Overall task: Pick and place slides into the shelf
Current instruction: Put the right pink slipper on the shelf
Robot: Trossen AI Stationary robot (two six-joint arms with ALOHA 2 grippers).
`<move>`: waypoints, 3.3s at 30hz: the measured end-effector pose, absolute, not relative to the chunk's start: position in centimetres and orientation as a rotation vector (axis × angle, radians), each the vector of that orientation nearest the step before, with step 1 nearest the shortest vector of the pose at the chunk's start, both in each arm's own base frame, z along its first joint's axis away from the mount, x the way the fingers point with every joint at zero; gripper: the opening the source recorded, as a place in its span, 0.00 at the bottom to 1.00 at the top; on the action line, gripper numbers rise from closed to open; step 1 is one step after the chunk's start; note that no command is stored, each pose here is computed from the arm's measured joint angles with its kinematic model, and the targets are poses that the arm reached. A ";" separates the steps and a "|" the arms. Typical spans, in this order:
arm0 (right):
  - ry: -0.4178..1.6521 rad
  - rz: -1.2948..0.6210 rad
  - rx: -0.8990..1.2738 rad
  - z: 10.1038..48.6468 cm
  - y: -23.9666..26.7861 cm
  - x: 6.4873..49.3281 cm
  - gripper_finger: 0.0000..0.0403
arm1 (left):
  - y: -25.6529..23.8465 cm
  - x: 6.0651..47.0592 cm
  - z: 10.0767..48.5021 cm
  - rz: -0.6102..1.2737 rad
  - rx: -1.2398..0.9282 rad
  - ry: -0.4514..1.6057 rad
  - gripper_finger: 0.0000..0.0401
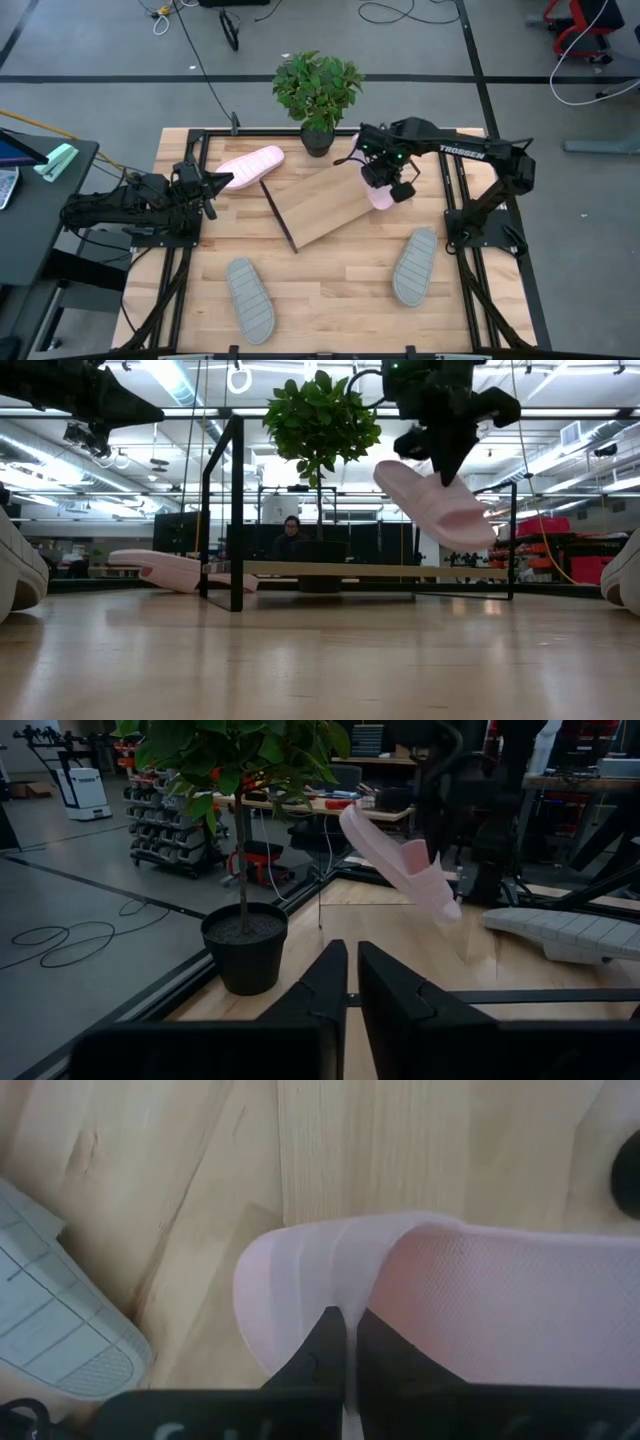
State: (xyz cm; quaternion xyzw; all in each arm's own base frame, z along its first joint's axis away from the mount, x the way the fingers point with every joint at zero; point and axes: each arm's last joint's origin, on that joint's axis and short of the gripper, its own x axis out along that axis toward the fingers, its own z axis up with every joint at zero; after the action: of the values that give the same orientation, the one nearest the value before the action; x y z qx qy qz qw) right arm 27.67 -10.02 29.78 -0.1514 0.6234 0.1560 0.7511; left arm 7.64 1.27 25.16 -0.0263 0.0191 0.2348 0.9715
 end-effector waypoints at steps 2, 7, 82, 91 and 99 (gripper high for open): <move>1.367 0.343 -0.328 29.6 -10.0 27.7 0.02 | 1.3 7.6 25.2 0.474 -0.053 0.039 0.07; 1.391 0.350 -0.310 29.6 -10.0 27.5 0.02 | 1.3 7.6 25.1 0.474 -0.056 0.044 0.09; 1.413 0.272 -0.320 25.7 -12.0 26.9 0.05 | 1.3 7.6 25.1 0.475 -0.059 0.044 0.09; 1.470 0.236 -0.350 23.2 -12.0 26.3 0.05 | 1.3 7.6 25.1 0.475 -0.072 0.042 0.11; 1.461 0.221 -0.368 22.9 -12.1 26.5 0.05 | 1.3 7.6 25.1 0.475 -0.070 0.043 0.10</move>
State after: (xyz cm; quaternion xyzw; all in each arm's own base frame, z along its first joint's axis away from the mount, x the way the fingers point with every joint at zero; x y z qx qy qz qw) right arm 26.46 -12.06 22.94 -0.1666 0.6619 0.1004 0.7240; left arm 7.64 1.27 25.07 -0.0348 0.0212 0.2351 0.9711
